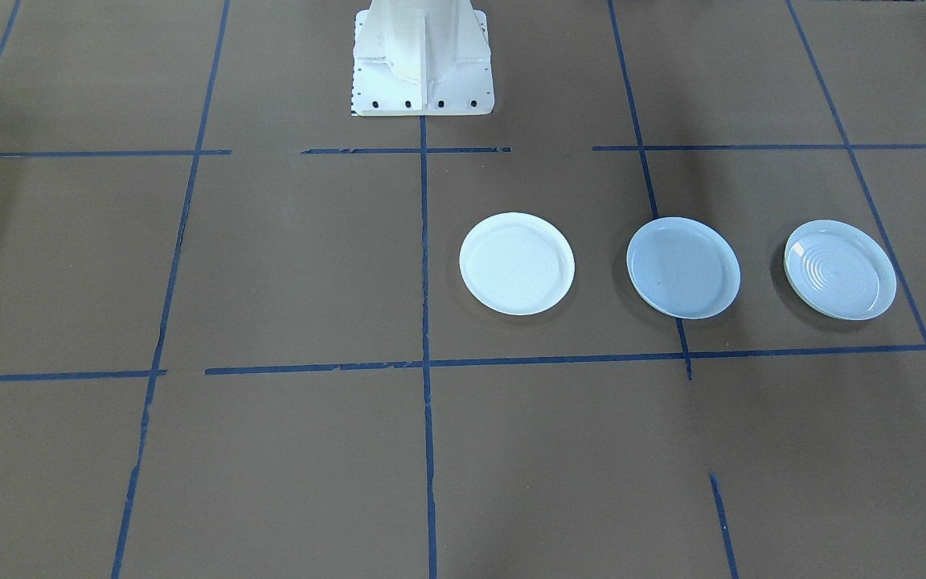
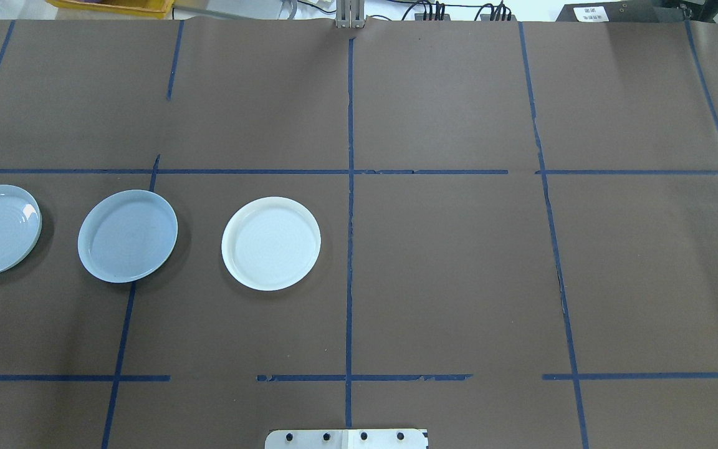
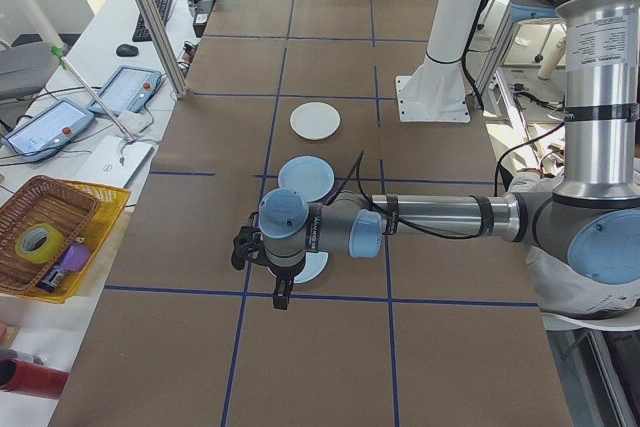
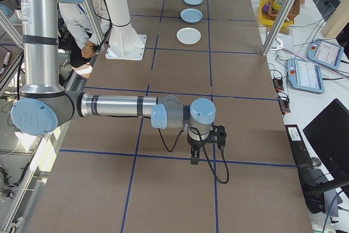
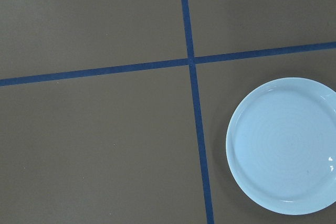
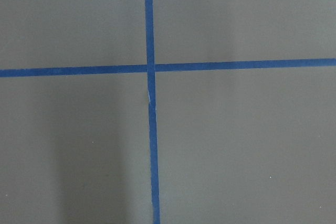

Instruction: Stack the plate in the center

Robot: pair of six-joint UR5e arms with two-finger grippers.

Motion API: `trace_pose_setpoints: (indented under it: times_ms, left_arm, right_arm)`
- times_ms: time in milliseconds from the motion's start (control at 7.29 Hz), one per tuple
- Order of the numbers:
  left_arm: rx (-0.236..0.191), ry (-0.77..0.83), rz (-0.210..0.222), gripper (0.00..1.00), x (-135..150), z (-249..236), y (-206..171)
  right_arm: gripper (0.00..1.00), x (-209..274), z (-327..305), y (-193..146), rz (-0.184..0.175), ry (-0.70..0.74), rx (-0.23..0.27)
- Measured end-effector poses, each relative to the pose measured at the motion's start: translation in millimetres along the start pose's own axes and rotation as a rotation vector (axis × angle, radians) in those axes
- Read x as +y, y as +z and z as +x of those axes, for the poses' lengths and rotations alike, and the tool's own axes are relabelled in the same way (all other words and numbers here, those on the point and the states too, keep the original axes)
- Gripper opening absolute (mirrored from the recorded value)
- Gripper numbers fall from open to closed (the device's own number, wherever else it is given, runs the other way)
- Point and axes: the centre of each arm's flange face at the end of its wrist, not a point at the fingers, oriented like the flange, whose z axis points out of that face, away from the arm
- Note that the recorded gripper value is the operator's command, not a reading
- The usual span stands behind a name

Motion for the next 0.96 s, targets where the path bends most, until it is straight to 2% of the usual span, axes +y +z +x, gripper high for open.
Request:
trace_pose_setpoints:
  times_ms: [685, 960]
  left_arm:
    - [0.001, 0.024, 0.019, 1.0, -4.6, 6.3, -5.3]
    - [0.005, 0.028, 0.007, 1.0, -6.5, 11.2, 10.4]
  right_arm:
    - [1.0, 0.0, -0.1, 0.0, 0.0, 0.001, -0.001]
    - [1.0, 0.0, -0.1, 0.0, 0.0, 0.001, -0.001]
